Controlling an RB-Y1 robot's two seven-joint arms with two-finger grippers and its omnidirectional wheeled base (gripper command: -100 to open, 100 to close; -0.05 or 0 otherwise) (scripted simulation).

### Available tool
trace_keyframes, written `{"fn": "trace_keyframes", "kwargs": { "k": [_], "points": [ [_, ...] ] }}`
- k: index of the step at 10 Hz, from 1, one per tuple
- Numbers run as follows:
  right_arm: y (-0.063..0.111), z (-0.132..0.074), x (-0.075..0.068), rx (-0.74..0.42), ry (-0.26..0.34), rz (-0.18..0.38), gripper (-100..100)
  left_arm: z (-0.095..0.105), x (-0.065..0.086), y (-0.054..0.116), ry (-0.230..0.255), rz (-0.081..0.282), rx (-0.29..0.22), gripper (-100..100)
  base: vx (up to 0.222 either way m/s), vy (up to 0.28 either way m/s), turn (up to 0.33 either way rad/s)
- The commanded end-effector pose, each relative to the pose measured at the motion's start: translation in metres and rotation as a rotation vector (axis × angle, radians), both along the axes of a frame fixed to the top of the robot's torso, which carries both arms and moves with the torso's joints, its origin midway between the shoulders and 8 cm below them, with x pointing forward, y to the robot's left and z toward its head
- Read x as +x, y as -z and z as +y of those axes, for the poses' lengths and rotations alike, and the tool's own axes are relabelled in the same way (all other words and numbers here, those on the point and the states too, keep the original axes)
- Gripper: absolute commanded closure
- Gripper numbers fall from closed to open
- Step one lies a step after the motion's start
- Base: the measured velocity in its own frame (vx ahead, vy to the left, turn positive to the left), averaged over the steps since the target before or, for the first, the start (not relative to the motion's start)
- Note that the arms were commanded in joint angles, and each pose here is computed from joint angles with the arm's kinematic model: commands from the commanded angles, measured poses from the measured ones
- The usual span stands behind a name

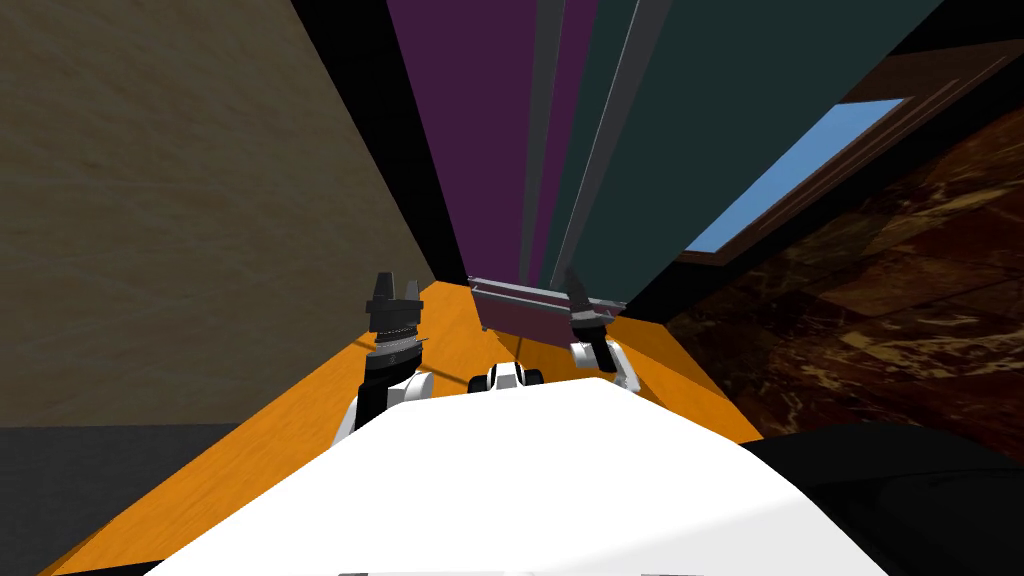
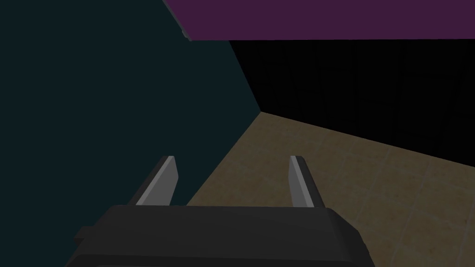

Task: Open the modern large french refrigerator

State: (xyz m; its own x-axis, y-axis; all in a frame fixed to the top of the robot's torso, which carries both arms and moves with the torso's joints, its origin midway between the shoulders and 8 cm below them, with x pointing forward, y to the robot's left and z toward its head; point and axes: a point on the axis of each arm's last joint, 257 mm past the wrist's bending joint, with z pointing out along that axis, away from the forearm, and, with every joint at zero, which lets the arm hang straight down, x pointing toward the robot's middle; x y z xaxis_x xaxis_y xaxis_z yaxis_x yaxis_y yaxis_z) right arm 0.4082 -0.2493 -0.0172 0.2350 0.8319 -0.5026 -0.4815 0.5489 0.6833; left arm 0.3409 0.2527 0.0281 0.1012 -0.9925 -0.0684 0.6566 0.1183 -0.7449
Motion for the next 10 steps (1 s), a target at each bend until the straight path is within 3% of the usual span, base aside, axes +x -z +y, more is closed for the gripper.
{"fn": "trace_keyframes", "kwargs": {
  "k": [1, 9, 10],
  "points": [
    [0.011, 0.004, 0.011, -0.094, 0.044, 0.032, -100, 0.0, 0.0, 0.0, 0.0, 0.0, 0.0, 0, 0.029, 0.051, -0.023],
    [0.058, 0.018, 0.052, -0.455, 0.19, 0.14, -100, 0.0, 0.0, 0.0, 0.0, 0.0, 0.0, 0, 0.031, 0.053, -0.059],
    [0.058, 0.019, 0.052, -0.464, 0.194, 0.14, -100, 0.0, 0.0, 0.0, 0.0, 0.0, 0.0, 0, 0.028, 0.057, -0.033]
  ]
}}
